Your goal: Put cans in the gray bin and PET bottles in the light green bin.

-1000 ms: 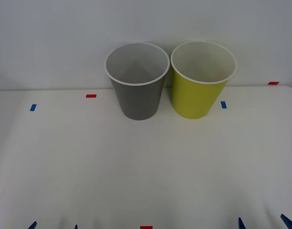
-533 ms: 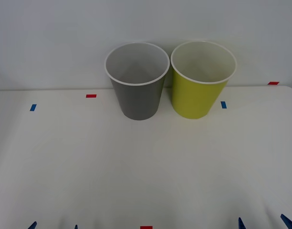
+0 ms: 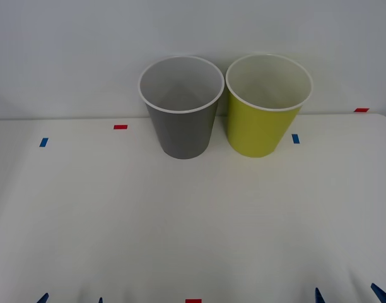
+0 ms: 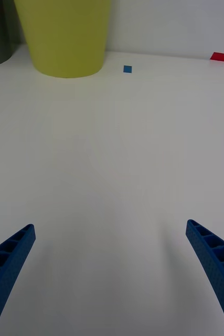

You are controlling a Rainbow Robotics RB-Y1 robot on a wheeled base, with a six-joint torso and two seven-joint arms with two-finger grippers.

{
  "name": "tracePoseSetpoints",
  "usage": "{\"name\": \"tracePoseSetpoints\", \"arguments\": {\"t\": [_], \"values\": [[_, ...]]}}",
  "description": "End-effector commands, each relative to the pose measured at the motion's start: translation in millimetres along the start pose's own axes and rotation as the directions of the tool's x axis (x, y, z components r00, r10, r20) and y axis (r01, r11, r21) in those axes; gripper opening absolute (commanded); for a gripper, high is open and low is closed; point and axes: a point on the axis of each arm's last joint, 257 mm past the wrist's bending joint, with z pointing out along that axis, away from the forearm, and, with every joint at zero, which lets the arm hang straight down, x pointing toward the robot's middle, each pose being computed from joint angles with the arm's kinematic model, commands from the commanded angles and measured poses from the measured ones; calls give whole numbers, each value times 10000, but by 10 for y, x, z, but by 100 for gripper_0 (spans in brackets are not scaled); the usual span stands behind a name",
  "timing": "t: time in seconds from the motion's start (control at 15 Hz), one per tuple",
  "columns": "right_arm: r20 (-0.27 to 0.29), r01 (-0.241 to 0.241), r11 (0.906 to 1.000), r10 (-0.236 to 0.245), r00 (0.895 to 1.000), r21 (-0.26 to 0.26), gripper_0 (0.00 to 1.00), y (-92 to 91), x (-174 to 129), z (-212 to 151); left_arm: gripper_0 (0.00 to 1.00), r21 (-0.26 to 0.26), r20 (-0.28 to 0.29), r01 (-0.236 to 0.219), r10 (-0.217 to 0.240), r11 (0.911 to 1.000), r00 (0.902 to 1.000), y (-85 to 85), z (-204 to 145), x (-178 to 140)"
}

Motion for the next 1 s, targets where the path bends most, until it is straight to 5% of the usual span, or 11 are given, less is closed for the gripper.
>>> {"name": "tracePoseSetpoints", "arguments": {"t": [0.07,1.0], "values": [[1,0,10000,0,10000,0,100,0,0,0,100,0,0,0,0,10000,10000,0,0,0],[1,0,10000,0,10000,0,100,0,0,0,100,0,0,0,0,10000,10000,0,0,0]]}}
